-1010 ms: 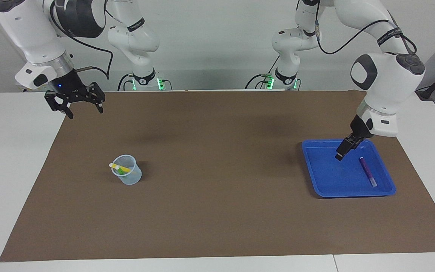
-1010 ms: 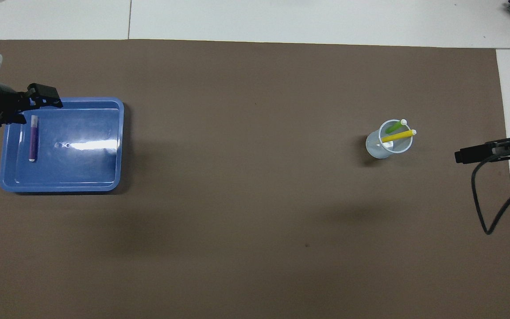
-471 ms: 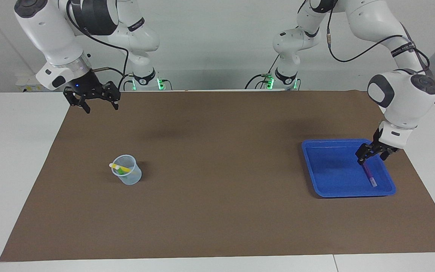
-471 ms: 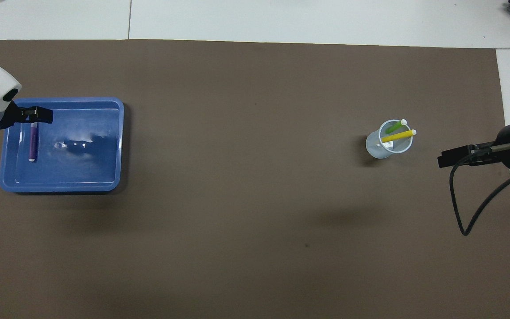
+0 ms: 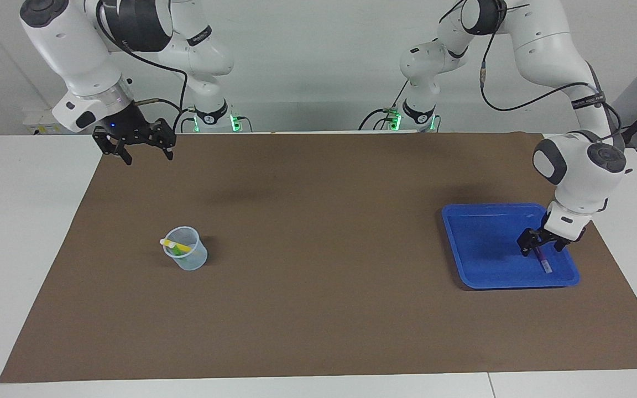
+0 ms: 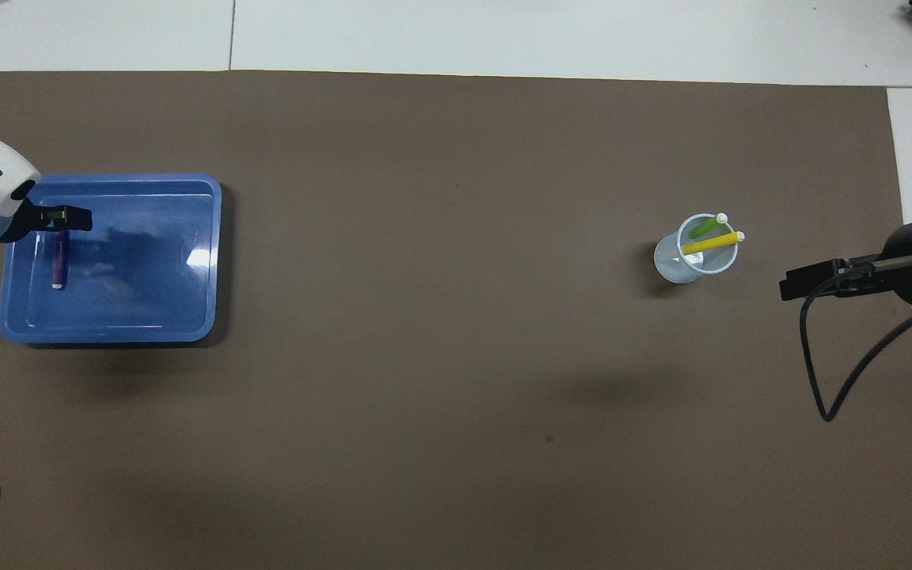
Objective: Transfer and insert pens with both arms
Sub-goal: 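Lower the left gripper toward the purple pen while the right gripper retracts, then close the left gripper on the purple pen in the blue tray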
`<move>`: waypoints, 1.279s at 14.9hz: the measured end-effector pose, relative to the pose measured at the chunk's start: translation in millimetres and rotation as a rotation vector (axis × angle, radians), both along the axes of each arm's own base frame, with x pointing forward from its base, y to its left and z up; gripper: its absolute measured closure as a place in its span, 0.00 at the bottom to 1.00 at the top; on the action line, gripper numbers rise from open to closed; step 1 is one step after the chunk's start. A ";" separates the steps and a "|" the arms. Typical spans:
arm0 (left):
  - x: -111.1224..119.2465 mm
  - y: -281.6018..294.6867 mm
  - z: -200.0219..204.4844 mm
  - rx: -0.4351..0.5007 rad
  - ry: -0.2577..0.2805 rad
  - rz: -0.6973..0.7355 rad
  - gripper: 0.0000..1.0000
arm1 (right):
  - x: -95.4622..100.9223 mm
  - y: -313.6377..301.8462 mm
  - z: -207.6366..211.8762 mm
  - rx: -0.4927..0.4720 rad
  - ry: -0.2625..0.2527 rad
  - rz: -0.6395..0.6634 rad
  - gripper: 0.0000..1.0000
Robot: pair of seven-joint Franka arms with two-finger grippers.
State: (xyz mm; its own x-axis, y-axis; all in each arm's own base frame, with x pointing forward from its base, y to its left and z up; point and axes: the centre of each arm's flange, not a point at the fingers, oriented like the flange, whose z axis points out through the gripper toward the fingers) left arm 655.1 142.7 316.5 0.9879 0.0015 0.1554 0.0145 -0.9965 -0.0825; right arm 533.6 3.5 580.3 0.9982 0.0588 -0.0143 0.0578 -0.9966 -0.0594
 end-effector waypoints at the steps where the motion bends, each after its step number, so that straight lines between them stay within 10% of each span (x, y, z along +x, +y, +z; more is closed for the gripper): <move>1: -0.6 2.6 -0.1 0.000 0.000 0.004 0.00 | 0.1 4.5 0.6 0.000 0.000 -0.006 0.00; 13: -14.8 -0.8 -23.5 -0.011 0.021 0.001 0.15 | 2.7 15.2 0.6 0.002 0.027 0.001 0.00; 19: -14.9 -2.8 -20.5 -0.010 0.017 -0.001 0.59 | 3.0 9.7 0.9 0.003 0.025 -0.010 0.00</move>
